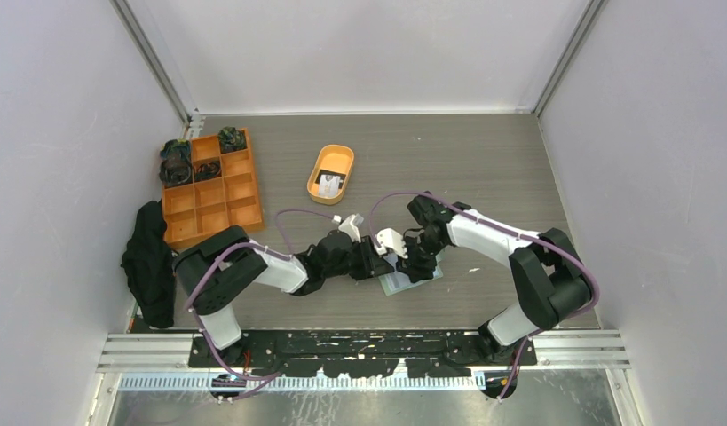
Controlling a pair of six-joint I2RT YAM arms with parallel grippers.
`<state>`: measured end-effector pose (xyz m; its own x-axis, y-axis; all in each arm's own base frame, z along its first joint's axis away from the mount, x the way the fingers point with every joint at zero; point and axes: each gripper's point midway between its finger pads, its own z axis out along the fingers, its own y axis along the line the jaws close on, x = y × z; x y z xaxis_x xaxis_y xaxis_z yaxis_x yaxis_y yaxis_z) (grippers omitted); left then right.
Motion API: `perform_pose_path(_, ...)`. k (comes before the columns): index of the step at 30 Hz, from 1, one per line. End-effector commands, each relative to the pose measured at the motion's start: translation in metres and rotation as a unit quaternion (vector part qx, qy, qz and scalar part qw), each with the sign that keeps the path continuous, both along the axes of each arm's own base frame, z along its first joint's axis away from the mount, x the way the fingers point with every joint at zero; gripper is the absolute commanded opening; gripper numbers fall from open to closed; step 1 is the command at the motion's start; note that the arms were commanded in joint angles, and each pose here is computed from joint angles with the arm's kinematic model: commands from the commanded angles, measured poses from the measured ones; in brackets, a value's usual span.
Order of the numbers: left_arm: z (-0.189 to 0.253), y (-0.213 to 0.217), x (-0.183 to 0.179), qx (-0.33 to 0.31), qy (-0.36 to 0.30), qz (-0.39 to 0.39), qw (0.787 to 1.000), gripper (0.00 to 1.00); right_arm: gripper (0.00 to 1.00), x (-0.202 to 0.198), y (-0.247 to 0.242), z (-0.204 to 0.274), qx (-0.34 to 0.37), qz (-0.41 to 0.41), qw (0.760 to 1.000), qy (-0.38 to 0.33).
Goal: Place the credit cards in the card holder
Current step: Open the card holder at the center of the board.
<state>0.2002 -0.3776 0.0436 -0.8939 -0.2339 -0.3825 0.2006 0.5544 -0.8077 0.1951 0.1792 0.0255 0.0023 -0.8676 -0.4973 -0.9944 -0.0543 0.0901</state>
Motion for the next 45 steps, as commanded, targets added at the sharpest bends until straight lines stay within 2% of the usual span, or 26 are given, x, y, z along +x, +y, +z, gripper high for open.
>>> perform_pose_path(1,0.009,-0.012,0.007,-0.011,-0.009,0.000,1.000,0.33,0.53,0.013,0.012,0.020,0.020,-0.008,1.000,-0.021)
perform_pose_path(5,0.012,-0.017,0.011,-0.012,-0.013,-0.001,1.000,0.34,0.60,0.017,0.011,0.033,0.032,-0.023,0.999,-0.028)
perform_pose_path(11,0.013,-0.023,0.015,-0.010,-0.016,-0.005,1.000,0.34,0.60,0.040,-0.018,0.053,0.040,-0.076,0.995,-0.058)
perform_pose_path(15,0.010,-0.026,0.016,-0.007,-0.015,-0.007,1.000,0.34,0.59,0.047,-0.053,0.034,-0.021,-0.101,0.993,-0.051)
perform_pose_path(20,0.008,-0.026,0.017,-0.002,-0.015,-0.007,1.000,0.34,0.56,0.049,-0.069,0.014,-0.078,-0.114,0.990,-0.024)
perform_pose_path(25,0.015,-0.022,0.014,0.001,-0.021,-0.006,1.000,0.35,0.55,0.047,-0.074,0.005,-0.098,-0.122,0.988,-0.007)
perform_pose_path(32,0.028,-0.002,0.007,0.042,-0.041,0.006,0.998,0.37,0.53,0.042,-0.073,-0.001,-0.104,-0.124,0.987,0.019)
perform_pose_path(45,0.011,-0.005,0.004,0.050,-0.018,0.009,0.999,0.39,0.51,0.041,-0.070,-0.001,-0.101,-0.125,0.987,0.026)
